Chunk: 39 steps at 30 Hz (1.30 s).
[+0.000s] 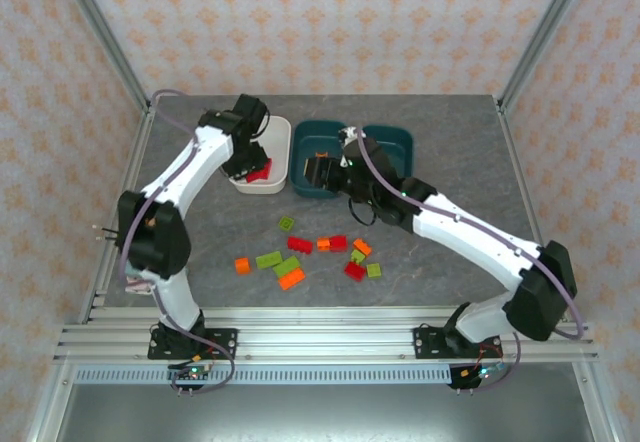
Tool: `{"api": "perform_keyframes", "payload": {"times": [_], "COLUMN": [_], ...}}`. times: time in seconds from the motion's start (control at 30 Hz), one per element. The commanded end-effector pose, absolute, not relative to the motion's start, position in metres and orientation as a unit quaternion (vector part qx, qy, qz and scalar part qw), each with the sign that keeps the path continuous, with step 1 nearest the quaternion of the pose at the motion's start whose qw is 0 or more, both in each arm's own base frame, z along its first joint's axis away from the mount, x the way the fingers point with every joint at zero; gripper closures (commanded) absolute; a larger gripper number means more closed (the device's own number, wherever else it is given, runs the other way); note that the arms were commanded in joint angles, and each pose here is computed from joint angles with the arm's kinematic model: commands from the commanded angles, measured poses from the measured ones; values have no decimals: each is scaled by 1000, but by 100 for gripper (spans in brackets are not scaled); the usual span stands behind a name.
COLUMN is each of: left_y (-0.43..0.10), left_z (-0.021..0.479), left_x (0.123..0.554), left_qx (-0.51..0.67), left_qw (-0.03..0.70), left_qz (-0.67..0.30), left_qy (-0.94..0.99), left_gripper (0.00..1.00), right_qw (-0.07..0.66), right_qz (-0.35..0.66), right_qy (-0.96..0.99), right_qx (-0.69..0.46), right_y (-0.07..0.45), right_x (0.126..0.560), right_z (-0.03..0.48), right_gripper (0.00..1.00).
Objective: Sort the legos into containers by color
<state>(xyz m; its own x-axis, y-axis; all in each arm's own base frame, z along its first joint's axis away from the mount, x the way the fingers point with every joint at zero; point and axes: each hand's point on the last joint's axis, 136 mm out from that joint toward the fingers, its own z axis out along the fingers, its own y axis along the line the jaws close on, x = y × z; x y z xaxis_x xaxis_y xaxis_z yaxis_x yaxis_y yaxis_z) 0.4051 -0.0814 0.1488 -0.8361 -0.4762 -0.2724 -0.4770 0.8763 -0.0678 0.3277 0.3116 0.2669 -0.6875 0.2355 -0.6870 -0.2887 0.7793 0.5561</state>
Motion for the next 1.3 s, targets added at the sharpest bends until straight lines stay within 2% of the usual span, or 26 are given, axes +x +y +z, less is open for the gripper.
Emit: {"api": "perform_keyframes", "payload": {"times": [0.0, 0.2, 0.53, 0.6, 0.73, 0.83, 1.0, 1.17, 1.27], "left_y": [-64, -52, -42, -40, -42, -46, -54, -71, -93], "left_z": [142, 103, 64, 60, 57, 66, 99, 148, 180], "left_x": [418, 448, 457, 456, 455, 458, 465, 464, 453], "left_qx": [-198, -178, -162, -161, -164, -168, -178, -181, -162], "left_qw": [118, 85, 53, 47, 45, 57, 92, 142, 180], "left_qz": [66, 105, 129, 134, 128, 116, 87, 47, 16], "left_qy": [971, 975, 977, 977, 977, 977, 976, 972, 970], "left_gripper": [81, 81, 79, 76, 61, 51, 41, 32, 29], "right_qw": [391, 354, 336, 330, 321, 308, 268, 181, 128], "right_qz": [353, 355, 347, 342, 326, 292, 196, 103, 89], "right_qy": [850, 864, 873, 877, 887, 904, 940, 971, 975], "right_qx": [12, 50, 65, 63, 60, 56, 74, 121, 160], "right_y": [316, 309, 298, 298, 293, 282, 238, 193, 179], "right_x": [338, 352, 360, 361, 359, 352, 322, 275, 246], "right_z": [283, 263, 243, 238, 231, 220, 188, 153, 133], "right_gripper": [39, 39, 39, 39, 39, 40, 41, 42, 42]}}
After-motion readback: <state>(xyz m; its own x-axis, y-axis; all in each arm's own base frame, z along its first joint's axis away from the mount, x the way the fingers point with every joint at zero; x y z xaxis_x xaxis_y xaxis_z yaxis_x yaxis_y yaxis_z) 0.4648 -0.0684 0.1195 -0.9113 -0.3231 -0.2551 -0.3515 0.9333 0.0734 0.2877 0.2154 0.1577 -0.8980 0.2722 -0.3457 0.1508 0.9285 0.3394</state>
